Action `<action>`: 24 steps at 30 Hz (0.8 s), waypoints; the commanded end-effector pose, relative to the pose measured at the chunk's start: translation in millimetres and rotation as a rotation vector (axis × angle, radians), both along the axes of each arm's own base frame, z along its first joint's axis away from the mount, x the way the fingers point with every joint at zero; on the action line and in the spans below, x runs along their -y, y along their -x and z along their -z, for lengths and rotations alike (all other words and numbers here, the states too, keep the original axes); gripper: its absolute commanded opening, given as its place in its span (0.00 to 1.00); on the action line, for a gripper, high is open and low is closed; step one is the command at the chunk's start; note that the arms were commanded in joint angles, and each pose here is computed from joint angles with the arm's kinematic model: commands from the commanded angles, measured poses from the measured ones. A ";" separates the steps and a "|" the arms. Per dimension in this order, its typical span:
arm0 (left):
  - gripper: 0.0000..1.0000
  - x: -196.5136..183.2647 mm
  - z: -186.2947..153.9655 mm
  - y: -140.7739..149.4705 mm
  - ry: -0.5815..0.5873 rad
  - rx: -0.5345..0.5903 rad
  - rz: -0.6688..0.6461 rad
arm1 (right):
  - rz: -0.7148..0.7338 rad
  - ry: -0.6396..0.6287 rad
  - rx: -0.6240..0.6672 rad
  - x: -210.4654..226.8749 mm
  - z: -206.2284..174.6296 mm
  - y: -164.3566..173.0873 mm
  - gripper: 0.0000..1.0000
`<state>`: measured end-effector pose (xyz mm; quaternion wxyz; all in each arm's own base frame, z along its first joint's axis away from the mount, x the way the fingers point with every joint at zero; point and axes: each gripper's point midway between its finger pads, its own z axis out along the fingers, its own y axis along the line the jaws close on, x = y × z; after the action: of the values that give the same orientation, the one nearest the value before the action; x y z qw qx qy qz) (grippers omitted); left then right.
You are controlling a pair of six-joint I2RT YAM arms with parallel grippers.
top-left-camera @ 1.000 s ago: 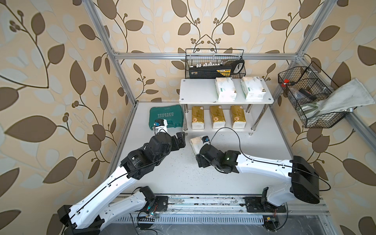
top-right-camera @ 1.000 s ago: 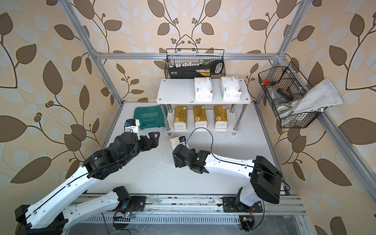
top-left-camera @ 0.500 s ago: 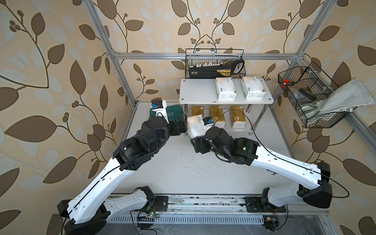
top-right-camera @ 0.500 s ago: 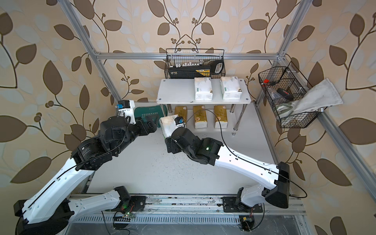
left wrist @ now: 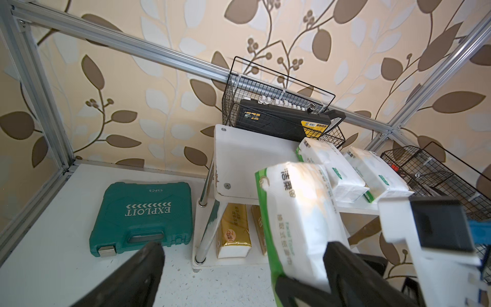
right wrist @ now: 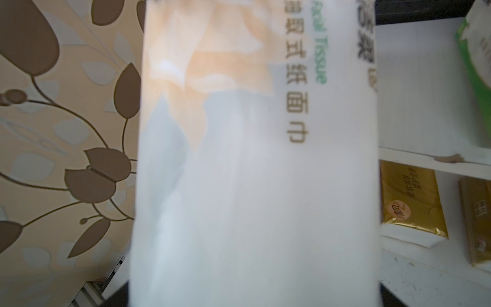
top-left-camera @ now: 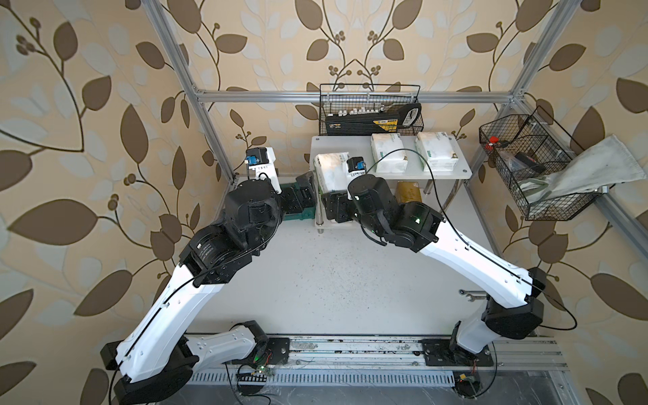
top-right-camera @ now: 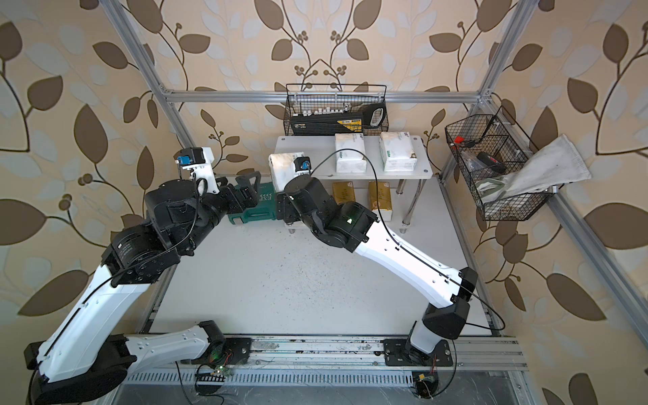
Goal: Place the tissue boxes on the shelf by color
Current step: Place a box of tissues on the shelf.
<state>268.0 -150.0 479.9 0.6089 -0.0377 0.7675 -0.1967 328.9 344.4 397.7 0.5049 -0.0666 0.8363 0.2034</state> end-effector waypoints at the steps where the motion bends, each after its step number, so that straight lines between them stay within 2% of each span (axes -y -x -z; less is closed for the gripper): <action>1: 0.99 -3.6 -1.9 -4.5 -0.015 0.009 -0.025 | 0.067 0.051 0.041 9.0 -9.2 -24.5 0.81; 14: 0.99 1.5 36.3 -8.2 -0.011 -0.056 -0.028 | 0.165 0.030 0.036 27.9 -14.6 -96.8 0.81; 24: 0.99 0.7 50.1 -7.8 0.000 -0.082 -0.036 | 0.156 0.042 0.038 22.5 -5.3 -120.4 0.81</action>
<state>277.0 -158.8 416.8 0.5650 -0.0378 0.8068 -0.1688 445.1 315.0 397.9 0.5261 -0.0076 0.8394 0.1363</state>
